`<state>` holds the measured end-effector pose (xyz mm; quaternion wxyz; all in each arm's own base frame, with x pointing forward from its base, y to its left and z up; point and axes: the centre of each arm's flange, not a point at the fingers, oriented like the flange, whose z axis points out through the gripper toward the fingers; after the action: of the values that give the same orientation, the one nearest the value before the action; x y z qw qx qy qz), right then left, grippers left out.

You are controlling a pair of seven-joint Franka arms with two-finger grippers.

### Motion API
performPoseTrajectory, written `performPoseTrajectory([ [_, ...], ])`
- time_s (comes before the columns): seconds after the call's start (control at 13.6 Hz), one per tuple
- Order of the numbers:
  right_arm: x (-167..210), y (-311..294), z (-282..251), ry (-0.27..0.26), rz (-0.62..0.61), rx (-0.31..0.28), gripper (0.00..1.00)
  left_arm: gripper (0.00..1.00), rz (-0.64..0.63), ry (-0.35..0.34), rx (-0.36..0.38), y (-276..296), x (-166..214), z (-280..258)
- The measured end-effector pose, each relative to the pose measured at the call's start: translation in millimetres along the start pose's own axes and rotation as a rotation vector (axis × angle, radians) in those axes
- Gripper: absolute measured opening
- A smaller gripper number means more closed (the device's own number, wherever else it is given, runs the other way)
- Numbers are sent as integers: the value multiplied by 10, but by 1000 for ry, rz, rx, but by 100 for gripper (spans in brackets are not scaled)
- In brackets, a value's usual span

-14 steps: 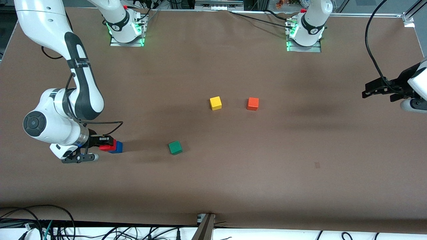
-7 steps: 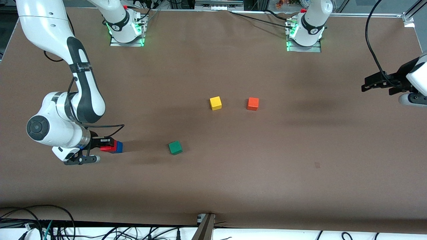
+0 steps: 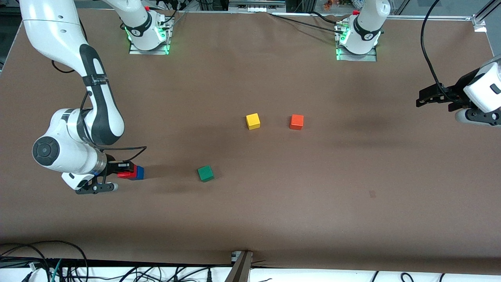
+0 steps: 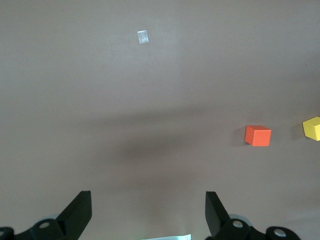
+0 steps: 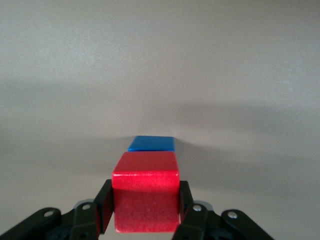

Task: Pass red block to right arm, stack on blue
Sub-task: 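Lower the red cube onto the blue cube with the right gripper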

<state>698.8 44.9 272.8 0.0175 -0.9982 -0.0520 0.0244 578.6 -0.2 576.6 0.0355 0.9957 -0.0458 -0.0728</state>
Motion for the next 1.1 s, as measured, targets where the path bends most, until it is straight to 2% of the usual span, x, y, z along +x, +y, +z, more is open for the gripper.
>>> performPoseTrajectory([
  [1.1, 3, -21, 85, -11, 8, -1, 55, 100, 13, 3, 3, 78, 133, 49],
])
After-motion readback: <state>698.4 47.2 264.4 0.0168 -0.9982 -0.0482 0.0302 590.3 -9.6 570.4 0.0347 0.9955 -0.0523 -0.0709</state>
